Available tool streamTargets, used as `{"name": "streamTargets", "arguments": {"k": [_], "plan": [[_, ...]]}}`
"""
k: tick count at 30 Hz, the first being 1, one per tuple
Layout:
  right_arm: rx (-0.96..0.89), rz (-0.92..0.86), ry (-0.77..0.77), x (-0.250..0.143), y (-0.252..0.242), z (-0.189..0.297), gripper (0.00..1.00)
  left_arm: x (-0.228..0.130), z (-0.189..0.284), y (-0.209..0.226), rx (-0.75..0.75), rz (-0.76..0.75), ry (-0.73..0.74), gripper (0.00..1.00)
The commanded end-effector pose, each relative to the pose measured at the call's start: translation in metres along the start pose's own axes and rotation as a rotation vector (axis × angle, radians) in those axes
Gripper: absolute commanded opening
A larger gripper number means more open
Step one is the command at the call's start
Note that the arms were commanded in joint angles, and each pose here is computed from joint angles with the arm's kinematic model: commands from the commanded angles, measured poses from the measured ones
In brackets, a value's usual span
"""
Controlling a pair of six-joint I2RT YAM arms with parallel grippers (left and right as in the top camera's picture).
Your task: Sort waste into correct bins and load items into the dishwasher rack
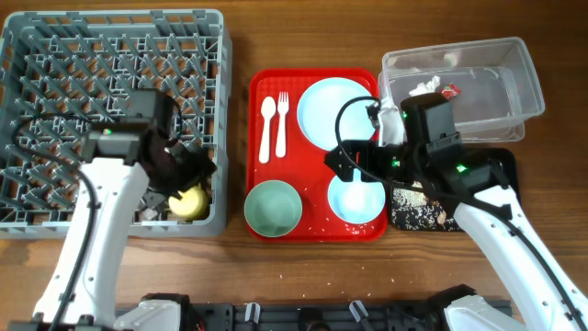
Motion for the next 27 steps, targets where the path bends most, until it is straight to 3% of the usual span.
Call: {"name": "streamTargets", "arguments": {"k": [1, 4, 6, 11, 14, 18, 23, 25, 27], "plan": [[-0.267, 0.114, 0.013, 0.0, 0.011, 0.014, 1.0, -0.009, 0.055, -0.011, -0.243, -0.186, -0.035, 1.0], [-0.403, 0.293, 0.006, -0.003, 0.05, 0.018, 1.0, -0.019, 0.1, -0.003, -0.403, -0.3, -0.193, 1.0], [-0.365, 0.349, 0.025, -0.007, 0.065, 0.006, 1.0, -0.028, 0.126, 0.009, -0.515, -0.344, -0.313, 1.0], [-0.286, 0.222, 0.071, -0.01, 0.068, -0.012, 1.0, -0.055, 0.164, 0.054, -0.621, -0.337, -0.528, 1.0], [-0.306, 0.171, 0.003, -0.004, 0.07, -0.003, 1.0, -0.065, 0.172, 0.067, -0.661, -0.34, -0.565, 1.0], [-0.207, 0.253, -0.312, 0.011, 0.095, 0.07, 1.0, -0.065, 0.172, 0.068, -0.664, -0.34, -0.567, 1.0], [-0.141, 0.118, -0.369, 0.003, 0.099, 0.091, 1.0, -0.065, 0.172, 0.068, -0.664, -0.34, -0.567, 1.0], [-0.289, 0.18, -0.429, 0.01, 0.089, 0.096, 1.0, -0.065, 0.172, 0.068, -0.664, -0.34, -0.567, 1.0], [-0.352, 0.374, -0.514, 0.017, 0.09, 0.115, 1.0, -0.065, 0.172, 0.068, -0.664, -0.34, -0.567, 1.0]]}}
Point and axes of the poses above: each gripper's point midway between its finger pads, its own z axis back along the fingers, its own y axis along the line the jaws close on, x = y × z, the point moved 9 cm from there along z, back along the fingers, and after that the axes turned 14 degrees about z, right-handed, at the moved point
